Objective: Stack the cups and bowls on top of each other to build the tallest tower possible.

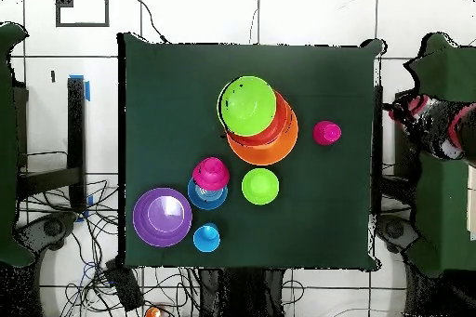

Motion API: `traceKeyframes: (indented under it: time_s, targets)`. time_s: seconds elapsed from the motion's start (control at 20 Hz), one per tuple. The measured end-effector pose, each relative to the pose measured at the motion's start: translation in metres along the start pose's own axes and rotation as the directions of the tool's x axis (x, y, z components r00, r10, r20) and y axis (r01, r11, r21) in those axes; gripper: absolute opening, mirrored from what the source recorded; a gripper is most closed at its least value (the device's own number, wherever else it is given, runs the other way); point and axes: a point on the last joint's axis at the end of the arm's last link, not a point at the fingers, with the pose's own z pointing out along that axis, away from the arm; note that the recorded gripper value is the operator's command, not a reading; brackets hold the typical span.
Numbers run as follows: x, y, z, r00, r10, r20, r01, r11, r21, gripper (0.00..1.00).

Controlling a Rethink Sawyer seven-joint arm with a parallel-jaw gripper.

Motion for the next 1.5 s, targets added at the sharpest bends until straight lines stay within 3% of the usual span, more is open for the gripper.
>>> traceKeyframes:
  time_s: [0.4,0.7,1.2,1.5]
  targets:
    - [-0.018,-0.007,0.039,0.9991,-0.008,0.042,0.009,0.9998,-0.019,1.0]
    - [-0.023,-0.013,0.064,0.9991,-0.008,0.043,0.009,0.9997,-0.024,1.0]
    - [-0.028,-0.02,0.083,0.9989,-0.007,0.047,0.009,0.9997,-0.024,1.0]
    - [-0.041,-0.021,0.104,0.998,0.015,0.061,-0.012,0.9988,-0.047,1.0]
